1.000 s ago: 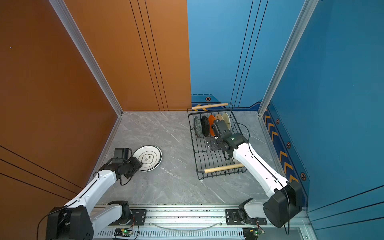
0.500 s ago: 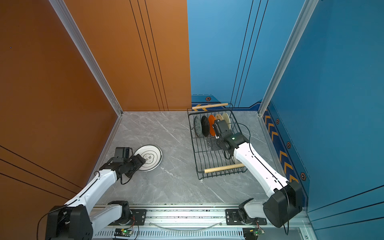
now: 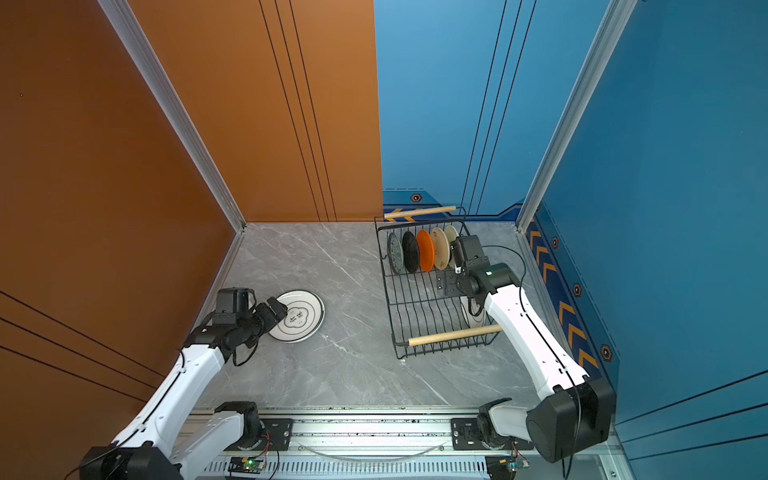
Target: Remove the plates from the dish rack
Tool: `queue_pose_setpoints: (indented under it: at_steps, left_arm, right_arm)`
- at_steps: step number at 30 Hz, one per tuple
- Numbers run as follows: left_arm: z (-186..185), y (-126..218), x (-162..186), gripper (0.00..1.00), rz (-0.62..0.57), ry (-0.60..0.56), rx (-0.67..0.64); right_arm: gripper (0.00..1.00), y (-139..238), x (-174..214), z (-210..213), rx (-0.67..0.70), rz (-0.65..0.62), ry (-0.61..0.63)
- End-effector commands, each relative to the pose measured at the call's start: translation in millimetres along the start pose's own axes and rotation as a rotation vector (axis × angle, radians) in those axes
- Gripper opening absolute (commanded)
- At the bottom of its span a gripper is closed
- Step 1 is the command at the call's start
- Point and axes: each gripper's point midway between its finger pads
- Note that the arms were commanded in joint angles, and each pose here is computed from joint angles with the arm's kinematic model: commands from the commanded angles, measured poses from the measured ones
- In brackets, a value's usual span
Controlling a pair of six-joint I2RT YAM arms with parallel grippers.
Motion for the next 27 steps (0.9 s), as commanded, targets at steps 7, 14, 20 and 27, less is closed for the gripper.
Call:
queue_pose_setpoints:
  at_steps: [7, 14, 20, 27]
  left_arm:
    - [-49.3, 6.9, -9.5, 0.98, -0.004, -0.133, 0.096]
    - [-91.1, 7.8, -6.0, 0.98, 0.009, -0.265, 0.137]
    - [-106.4, 11.7, -7.0, 0.98, -0.019, -0.322, 0.135]
    - [-115.4, 8.6, 3.5, 0.98, -0.024, -0.354, 0.108]
  right_arm:
    - [0.96, -10.4, 11.7, -34.7, 0.074, 0.06, -0.045]
    - [0.83, -26.8, 21.5, -41.7, 0.093, 0.107, -0.065]
    - [0.7, -36.7, 29.2, -46.2, 0.109, 0.13, -0.069]
    - [0.53, -49.1, 37.0, -49.3, 0.13, 0.151, -0.078]
Point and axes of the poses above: each gripper's point midway between its finger pads, its own y axis back along the fingers, its own z axis along the line the jaws close on, x = y × z, and after that the axes turned 15 degrees about -y, right-handed
